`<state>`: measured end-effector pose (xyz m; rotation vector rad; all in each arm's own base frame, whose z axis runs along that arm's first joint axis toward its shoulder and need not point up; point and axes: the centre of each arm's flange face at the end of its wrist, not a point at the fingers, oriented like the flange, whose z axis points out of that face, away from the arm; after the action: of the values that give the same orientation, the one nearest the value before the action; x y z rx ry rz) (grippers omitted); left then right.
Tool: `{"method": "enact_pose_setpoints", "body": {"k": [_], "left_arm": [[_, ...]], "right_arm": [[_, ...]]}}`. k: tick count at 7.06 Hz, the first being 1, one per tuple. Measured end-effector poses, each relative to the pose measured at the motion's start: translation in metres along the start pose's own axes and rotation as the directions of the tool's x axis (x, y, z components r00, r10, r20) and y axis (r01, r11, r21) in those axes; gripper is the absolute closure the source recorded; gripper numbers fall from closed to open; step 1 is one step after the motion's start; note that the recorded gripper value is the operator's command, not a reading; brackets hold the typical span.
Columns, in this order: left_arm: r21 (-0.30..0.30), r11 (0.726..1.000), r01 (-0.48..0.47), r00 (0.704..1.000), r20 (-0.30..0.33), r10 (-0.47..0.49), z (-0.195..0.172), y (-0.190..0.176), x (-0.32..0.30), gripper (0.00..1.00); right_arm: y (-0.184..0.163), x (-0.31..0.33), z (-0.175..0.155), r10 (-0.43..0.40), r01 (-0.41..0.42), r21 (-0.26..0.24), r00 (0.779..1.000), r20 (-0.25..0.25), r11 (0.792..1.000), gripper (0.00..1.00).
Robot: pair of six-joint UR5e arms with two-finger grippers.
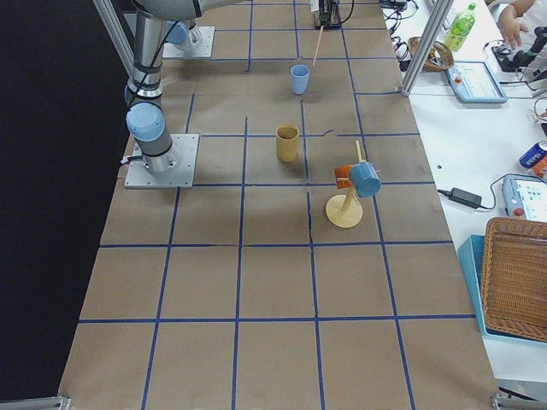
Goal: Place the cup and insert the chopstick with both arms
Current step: 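Carry the pink chopstick with the right gripper above the blue cup, then lower the chopstick into the blue cup and open the right gripper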
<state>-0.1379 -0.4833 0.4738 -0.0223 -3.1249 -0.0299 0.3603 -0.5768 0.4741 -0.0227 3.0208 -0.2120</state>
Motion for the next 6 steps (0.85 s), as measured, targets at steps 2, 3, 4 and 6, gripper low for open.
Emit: {"method": "enact_pose_setpoints", "body": {"k": [2,3,4,6], "left_arm": [[0.000,1.000,0.000,1.000,0.000,0.000,0.000,0.000,0.000,0.00],[0.000,1.000,0.000,1.000,0.000,0.000,0.000,0.000,0.000,0.00],[0.001,1.000,0.000,1.000,-0.001,0.000,0.000,0.000,0.000,0.00],[0.001,1.000,0.000,1.000,-0.001,0.000,-0.001,0.000,0.000,0.00]], "right_arm": [[0.019,0.006,0.003,-0.004,0.003,0.049,1.000,0.011,0.999,0.97],[0.022,0.007,-0.003,-0.002,0.001,0.058,1.000,0.014,0.998,0.98],[0.023,0.008,-0.012,0.003,-0.003,0.052,1.000,0.011,0.999,0.98],[0.030,0.010,-0.023,0.016,-0.016,0.000,1.000,-0.002,1.000,0.98]]}}
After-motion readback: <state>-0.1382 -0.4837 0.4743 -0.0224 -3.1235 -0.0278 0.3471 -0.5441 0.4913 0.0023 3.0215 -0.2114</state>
